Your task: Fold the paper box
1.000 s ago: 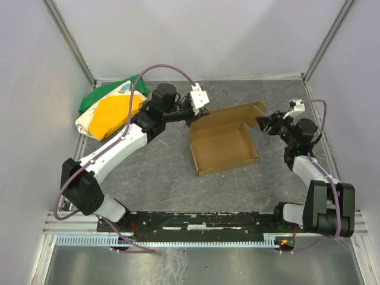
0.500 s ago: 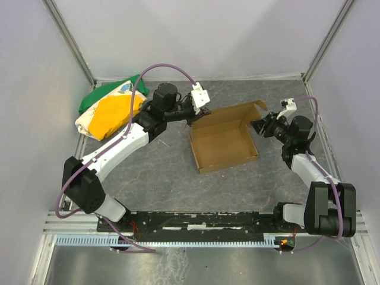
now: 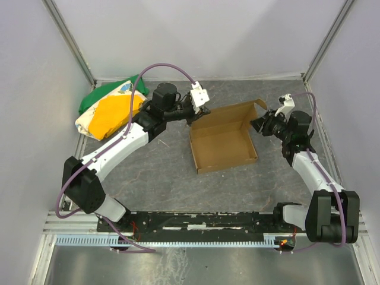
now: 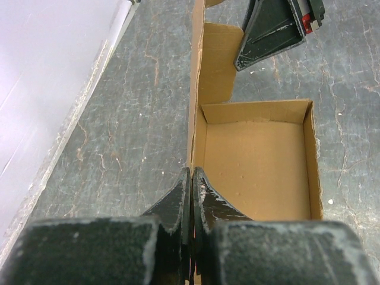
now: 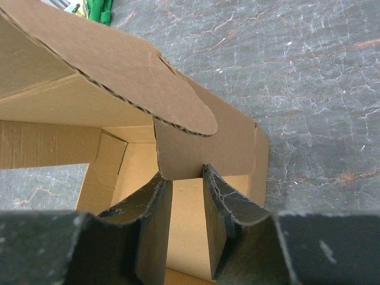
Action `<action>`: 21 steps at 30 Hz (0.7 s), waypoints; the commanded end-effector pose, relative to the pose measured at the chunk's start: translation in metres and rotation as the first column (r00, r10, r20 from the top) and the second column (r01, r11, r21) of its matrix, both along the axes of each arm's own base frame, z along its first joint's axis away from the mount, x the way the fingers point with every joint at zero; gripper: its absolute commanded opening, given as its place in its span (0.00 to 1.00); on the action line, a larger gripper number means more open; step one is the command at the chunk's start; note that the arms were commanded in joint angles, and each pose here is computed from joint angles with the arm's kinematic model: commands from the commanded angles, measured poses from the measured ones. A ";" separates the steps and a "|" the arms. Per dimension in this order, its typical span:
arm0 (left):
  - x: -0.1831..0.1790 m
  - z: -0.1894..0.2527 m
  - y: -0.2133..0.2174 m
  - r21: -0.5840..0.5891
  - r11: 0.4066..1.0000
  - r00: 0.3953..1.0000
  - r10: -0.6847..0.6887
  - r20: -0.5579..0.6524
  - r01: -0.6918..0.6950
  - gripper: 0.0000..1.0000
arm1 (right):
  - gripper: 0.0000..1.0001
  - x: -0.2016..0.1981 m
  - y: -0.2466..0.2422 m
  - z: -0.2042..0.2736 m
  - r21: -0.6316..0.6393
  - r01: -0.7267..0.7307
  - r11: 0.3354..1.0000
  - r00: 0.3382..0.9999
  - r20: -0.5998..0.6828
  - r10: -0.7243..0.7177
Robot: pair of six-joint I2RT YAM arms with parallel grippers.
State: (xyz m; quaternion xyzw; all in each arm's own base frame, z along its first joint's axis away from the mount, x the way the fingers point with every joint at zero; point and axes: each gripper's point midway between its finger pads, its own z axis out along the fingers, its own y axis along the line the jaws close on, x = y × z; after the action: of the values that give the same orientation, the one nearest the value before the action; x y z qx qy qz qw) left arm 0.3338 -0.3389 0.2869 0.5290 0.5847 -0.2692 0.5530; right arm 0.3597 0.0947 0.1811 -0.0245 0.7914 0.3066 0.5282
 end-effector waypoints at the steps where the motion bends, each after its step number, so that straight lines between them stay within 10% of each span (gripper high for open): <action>1: 0.002 0.023 -0.006 -0.055 0.998 1.000 -0.005 0.025 0.007 0.06 | 0.33 0.011 0.000 0.041 -0.012 0.016 1.000 0.995 0.097 -0.015; 21: 0.003 0.016 -0.006 -0.066 0.997 0.999 0.024 -0.036 -0.026 0.17 | 0.29 0.012 0.007 0.027 0.011 0.013 1.000 1.000 0.027 -0.013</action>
State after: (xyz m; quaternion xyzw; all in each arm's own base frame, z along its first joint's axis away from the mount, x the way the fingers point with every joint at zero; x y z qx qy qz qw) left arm 0.3449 -0.3376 0.2890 0.5048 0.6020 -0.2587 0.5620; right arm 0.3722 0.0994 0.1957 -0.0012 0.7920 0.3117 0.5249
